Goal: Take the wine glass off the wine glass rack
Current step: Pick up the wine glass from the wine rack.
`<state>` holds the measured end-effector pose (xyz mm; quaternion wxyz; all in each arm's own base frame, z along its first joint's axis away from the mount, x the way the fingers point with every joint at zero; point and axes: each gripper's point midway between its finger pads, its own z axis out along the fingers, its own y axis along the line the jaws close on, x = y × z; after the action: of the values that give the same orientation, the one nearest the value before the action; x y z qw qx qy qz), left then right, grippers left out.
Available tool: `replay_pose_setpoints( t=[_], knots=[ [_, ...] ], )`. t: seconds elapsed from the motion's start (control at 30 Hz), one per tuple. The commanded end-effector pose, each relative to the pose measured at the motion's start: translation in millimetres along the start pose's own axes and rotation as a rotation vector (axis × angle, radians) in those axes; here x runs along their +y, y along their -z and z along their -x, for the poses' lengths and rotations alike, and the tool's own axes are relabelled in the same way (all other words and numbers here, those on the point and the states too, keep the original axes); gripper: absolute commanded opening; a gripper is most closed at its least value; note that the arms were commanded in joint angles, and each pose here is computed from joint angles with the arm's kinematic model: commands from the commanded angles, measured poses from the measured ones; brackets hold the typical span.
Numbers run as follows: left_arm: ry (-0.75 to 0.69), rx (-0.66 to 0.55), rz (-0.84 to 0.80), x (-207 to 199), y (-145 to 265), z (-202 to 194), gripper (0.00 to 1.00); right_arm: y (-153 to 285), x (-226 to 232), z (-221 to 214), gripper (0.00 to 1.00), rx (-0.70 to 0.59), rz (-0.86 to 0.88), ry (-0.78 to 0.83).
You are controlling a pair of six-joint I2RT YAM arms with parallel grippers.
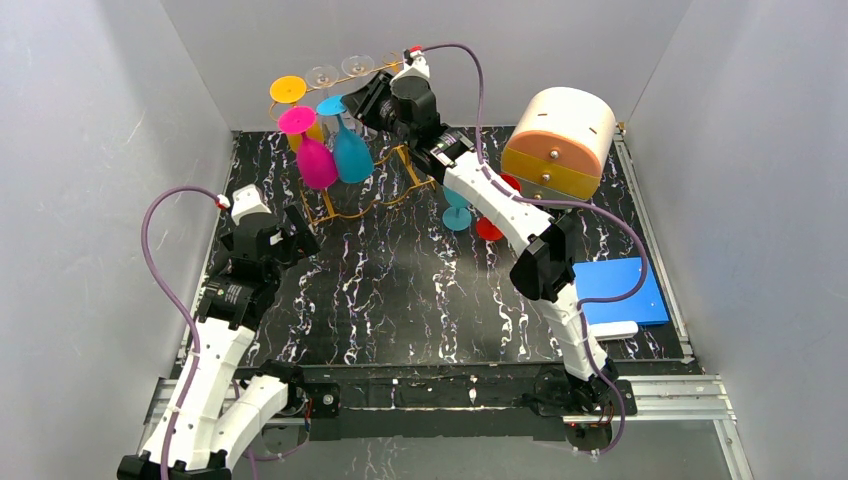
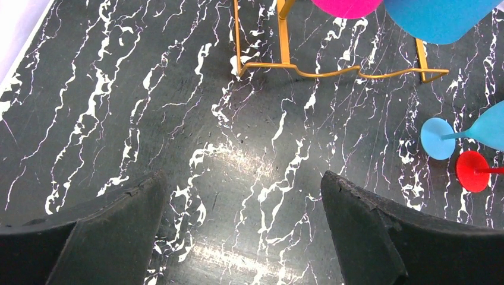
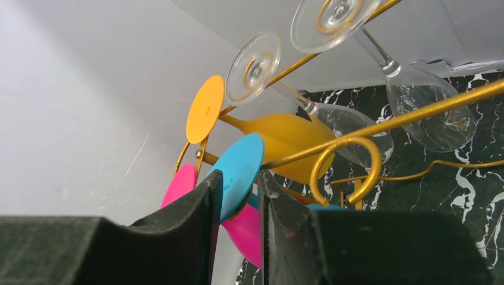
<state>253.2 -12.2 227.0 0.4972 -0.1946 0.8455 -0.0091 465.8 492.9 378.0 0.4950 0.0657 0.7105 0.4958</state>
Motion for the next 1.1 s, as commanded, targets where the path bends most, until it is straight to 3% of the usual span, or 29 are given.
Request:
replay_pose_setpoints(
  t=[0.0,0.2,0.4,1.07],
  knots=[
    [0.017,-0.008,-0.003,-1,5,7,0.98,5,24,27,0.35,-0.087,0.049,-0.022],
    [0.014,-0.016,-0.002,0,8,10,0.98,5,27,25,0.23,-0.075,0.062,-0.040],
    [0.004,-0.027,0.015,3,10,14,0.98,22,43,41,0.02,-0.088,0.073,-0.048],
    [0.023,-0.019,-0.081,-16,10,15,0.98,50,62,47,0.01,0.041,0.147,-0.161]
  ],
)
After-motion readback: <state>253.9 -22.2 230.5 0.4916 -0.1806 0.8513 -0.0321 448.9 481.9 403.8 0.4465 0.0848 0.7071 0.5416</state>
